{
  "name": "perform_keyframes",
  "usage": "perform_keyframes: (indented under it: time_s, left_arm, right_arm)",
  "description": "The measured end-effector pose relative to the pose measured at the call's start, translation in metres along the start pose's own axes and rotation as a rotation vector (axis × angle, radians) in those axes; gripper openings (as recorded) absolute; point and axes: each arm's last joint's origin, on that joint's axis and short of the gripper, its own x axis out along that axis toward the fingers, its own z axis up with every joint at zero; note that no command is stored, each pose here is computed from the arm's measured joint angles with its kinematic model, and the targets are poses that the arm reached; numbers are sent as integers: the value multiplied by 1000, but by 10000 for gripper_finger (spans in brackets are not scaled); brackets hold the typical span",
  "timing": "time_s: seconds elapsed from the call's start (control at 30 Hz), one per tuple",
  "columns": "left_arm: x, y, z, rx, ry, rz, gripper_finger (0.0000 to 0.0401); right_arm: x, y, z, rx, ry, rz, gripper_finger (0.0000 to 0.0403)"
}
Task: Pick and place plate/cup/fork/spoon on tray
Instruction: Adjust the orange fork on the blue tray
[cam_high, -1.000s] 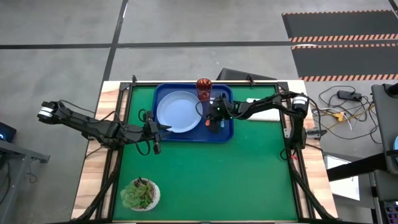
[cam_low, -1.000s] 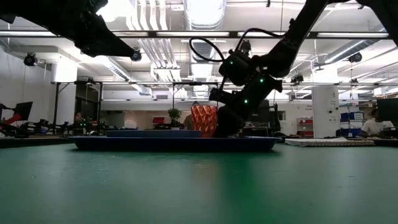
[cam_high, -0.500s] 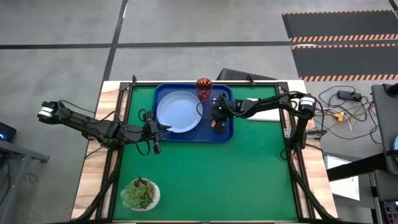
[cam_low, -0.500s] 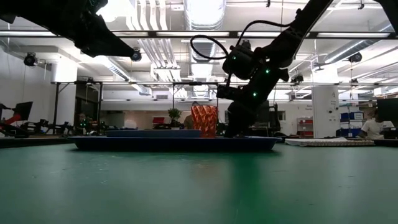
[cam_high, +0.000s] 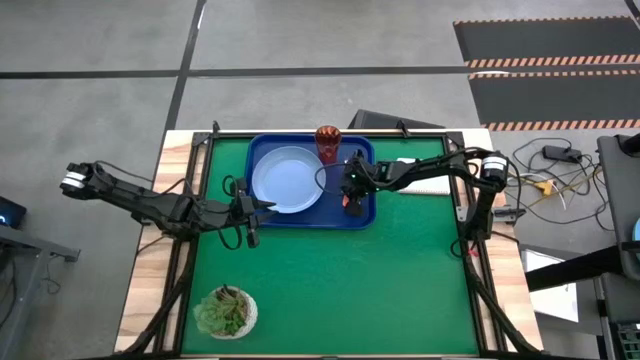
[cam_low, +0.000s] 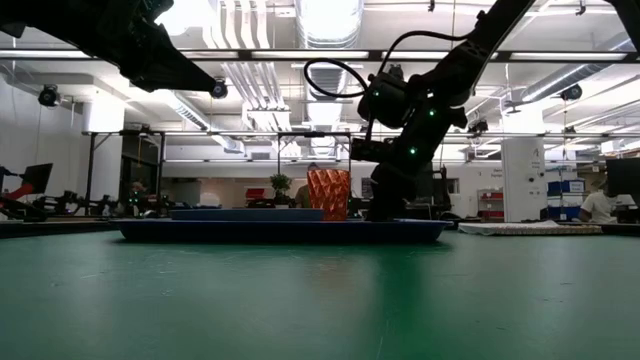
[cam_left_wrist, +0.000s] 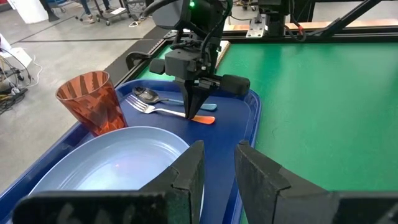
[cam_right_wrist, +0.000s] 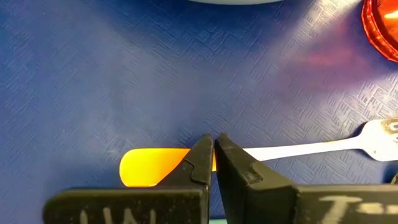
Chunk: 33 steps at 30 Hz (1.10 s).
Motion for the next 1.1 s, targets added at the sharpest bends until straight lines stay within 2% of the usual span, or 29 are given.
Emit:
perform_keyframes:
  time_s: [0.27, 0.47, 0.6, 0.8, 1.1]
  left_arm:
    - [0, 0, 0, 0, 0, 0, 70]
    - [0, 0, 0, 0, 1, 0, 70]
    - [0, 0, 0, 0, 0, 0, 70]
    - [0, 0, 0, 0, 0, 0, 70]
    - [0, 0, 0, 1, 1, 0, 70]
  right_arm:
    - [-5, -1, 4, -22, -7, -10, 9]
    - [-24, -11, 13, -61, 11, -144, 9]
    - [-26, -29, 8, -32, 22, -178, 9]
    - [-16, -48, -3, 19, 37, -169, 9]
    - [1, -49, -5, 18, 10, -156, 9]
